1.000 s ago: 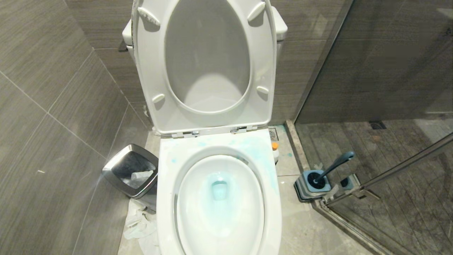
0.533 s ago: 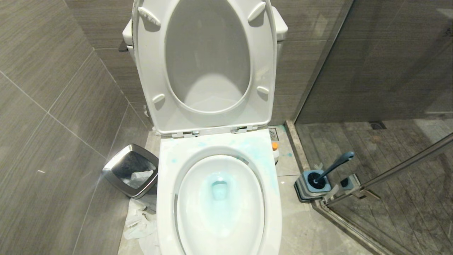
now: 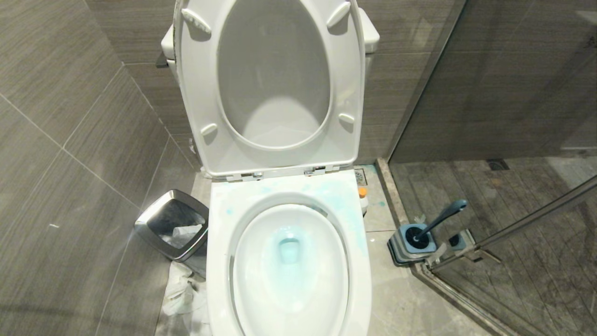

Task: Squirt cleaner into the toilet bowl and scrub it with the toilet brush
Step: Flush the toilet

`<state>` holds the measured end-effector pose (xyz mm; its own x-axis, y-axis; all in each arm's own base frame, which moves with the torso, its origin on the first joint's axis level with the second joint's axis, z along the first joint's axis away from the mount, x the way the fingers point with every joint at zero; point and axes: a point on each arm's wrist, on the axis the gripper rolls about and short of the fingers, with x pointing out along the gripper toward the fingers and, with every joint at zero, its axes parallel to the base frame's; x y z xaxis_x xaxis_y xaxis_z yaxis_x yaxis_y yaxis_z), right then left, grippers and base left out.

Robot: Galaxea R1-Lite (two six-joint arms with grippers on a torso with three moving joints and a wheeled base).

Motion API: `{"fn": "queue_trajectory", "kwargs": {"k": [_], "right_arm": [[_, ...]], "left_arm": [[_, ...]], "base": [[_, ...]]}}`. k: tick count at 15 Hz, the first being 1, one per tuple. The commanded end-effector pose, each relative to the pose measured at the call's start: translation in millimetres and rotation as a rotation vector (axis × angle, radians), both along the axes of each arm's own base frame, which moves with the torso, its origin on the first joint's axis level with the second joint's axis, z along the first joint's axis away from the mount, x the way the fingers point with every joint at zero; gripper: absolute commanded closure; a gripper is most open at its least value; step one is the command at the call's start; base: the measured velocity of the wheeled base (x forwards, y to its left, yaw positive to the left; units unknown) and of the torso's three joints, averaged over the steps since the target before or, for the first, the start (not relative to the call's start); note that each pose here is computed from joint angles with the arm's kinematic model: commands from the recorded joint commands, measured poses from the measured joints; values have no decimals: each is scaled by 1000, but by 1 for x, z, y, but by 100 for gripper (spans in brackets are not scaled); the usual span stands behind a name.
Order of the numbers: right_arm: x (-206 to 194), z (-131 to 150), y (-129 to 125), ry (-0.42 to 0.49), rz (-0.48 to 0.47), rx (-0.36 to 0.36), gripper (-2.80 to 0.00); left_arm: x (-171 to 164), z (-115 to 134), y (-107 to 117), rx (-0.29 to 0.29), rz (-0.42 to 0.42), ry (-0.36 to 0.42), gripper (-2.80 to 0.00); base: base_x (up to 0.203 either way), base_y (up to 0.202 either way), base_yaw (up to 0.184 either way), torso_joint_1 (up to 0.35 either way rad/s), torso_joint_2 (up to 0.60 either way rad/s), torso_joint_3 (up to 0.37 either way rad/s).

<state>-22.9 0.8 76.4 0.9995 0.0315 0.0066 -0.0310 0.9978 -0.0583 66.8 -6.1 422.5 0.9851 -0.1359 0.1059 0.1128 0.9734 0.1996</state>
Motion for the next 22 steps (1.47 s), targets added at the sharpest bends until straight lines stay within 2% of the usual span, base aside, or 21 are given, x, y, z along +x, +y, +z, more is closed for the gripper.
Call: {"fn": "queue_trajectory", "kwargs": {"k": [1, 4, 7, 9, 10, 13, 16, 19, 22], "right_arm": [[0, 0, 0, 0, 1, 0, 0], [0, 0, 0, 0, 1, 0, 0], [0, 0, 0, 0, -1, 0, 0], [0, 0, 0, 0, 1, 0, 0], [0, 0, 0, 0, 1, -1, 0], [0, 0, 0, 0, 1, 0, 0], [0, 0, 0, 0, 1, -2, 0], [0, 0, 0, 0, 1, 0, 0], [0, 0, 0, 0, 1, -2, 0]], "left_arm": [[103, 0, -9, -37, -18, 148, 0], [197, -9, -10, -86, -85, 205, 0], [249, -29, 12, -113, -162, 234, 0], [262, -29, 18, -121, -161, 164, 0], [267, -25, 19, -130, -165, 105, 0], [278, -16, 20, -219, -182, -44, 0], [285, -17, 18, -255, -180, -74, 0], [294, -21, 11, -282, -132, -97, 0], [300, -25, 1, -298, -142, -107, 0]], "base": [[0, 0, 0, 0, 0, 0], [0, 0, 0, 0, 0, 0], [0, 0, 0, 0, 0, 0], [0, 0, 0, 0, 0, 0], [0, 0, 0, 0, 0, 0], [0, 0, 0, 0, 0, 0], [0, 0, 0, 0, 0, 0], [0, 0, 0, 0, 0, 0], [0, 0, 0, 0, 0, 0]]}}
